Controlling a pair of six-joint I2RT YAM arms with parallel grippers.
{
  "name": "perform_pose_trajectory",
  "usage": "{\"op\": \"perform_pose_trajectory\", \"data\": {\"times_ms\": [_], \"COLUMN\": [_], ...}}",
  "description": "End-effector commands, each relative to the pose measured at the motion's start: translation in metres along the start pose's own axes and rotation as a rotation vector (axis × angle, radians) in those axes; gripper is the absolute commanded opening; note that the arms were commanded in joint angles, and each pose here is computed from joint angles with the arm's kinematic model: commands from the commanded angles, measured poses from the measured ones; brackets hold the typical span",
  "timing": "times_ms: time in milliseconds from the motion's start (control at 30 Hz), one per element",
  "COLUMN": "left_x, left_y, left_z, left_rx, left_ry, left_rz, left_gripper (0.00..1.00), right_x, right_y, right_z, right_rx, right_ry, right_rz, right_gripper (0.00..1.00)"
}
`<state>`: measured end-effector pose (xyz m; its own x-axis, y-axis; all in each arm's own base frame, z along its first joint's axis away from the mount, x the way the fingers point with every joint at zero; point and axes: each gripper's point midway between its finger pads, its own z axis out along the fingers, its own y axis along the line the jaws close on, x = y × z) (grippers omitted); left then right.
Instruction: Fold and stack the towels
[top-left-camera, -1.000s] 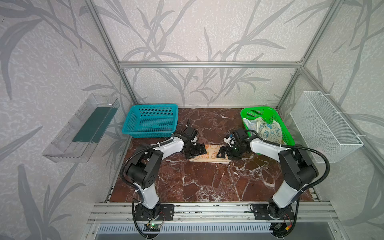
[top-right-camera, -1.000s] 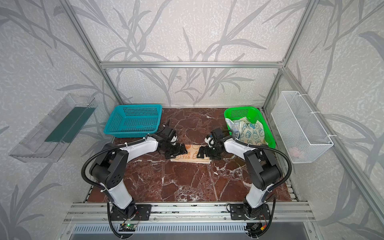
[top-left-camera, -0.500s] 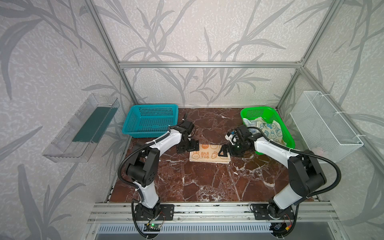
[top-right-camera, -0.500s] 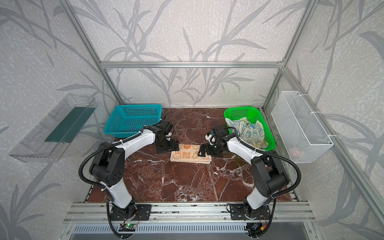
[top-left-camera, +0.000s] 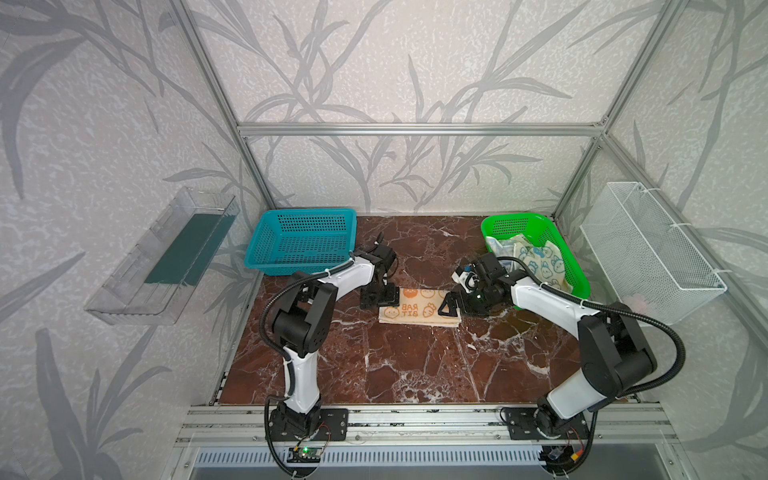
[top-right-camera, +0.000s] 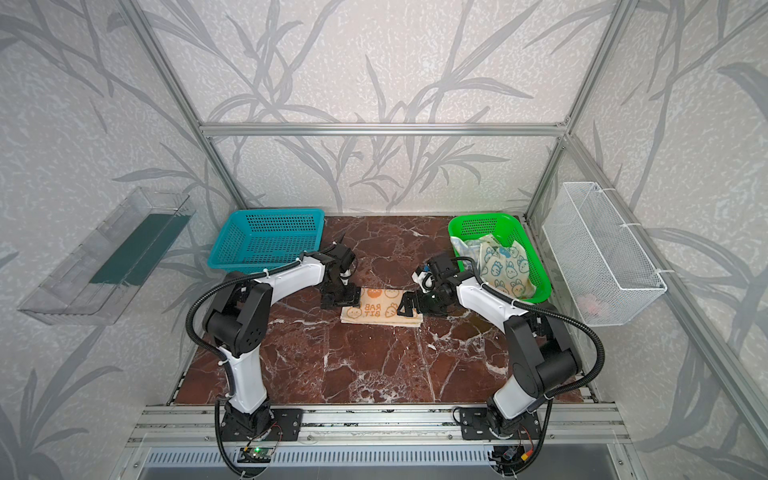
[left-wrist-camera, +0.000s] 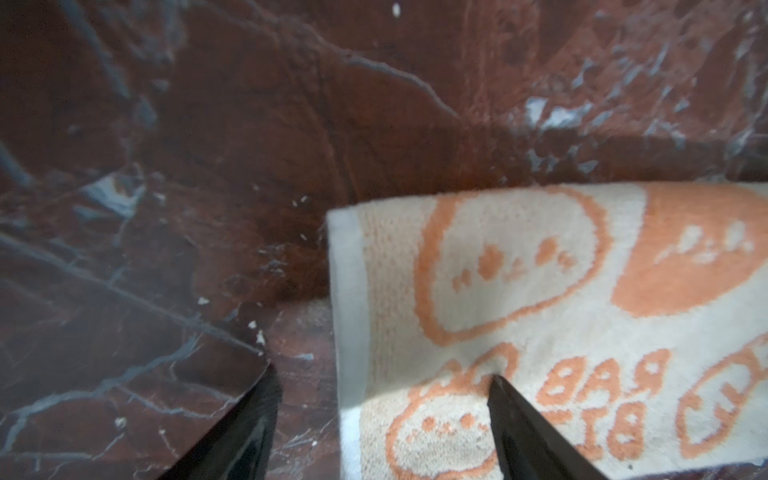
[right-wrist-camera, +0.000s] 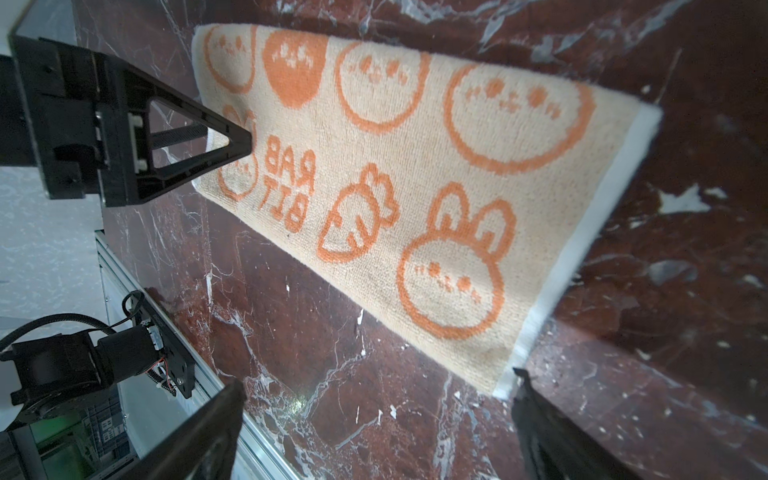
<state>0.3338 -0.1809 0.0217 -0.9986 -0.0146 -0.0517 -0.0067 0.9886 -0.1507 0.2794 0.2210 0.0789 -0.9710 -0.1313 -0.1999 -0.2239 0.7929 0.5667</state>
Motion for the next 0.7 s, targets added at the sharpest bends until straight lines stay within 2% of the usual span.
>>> {"op": "perform_pose_trajectory", "data": {"times_ms": [0,233,333,400,533,567,667], "left_x": [0.006,0.019,0.024,0.026,0.026,0.025,0.018], "left_y": [0.007,0.008,0.005,0.003,0.004,0.006,0.009], "left_z": [0.009,0.027,0.034,0.038,0.037,0.035,0.020], "left_rx": [-0.055,-0.117,-0.126,-0.133,-0.154,-0.162,-0.207], "left_ry": [0.034,0.078,0.093,0.100,0.096,0.094,0.082], "left_rz": [0.009,0.067,0.085,0.092,0.106,0.108,0.142], "left_gripper": [0.75,0.51,0.34,0.29,0.03,0.00,0.00], "right_x": [0.001,0.008,0.011,0.012,0.014,0.014,0.008], "right_y": [-0.007,-0.011,-0.009,-0.009,-0.010,-0.010,-0.004], "right_z": [0.001,0.006,0.005,0.005,0.003,0.003,0.001], "right_rx": [0.003,-0.020,-0.035,-0.036,-0.037,-0.036,-0.054], "right_ry": [-0.004,-0.003,-0.009,-0.007,-0.010,-0.010,-0.017], "right_rz": [0.017,0.047,0.051,0.048,0.044,0.043,0.034], "right_gripper": [0.99,0.99,0.99,0.99,0.99,0.99,0.99]}}
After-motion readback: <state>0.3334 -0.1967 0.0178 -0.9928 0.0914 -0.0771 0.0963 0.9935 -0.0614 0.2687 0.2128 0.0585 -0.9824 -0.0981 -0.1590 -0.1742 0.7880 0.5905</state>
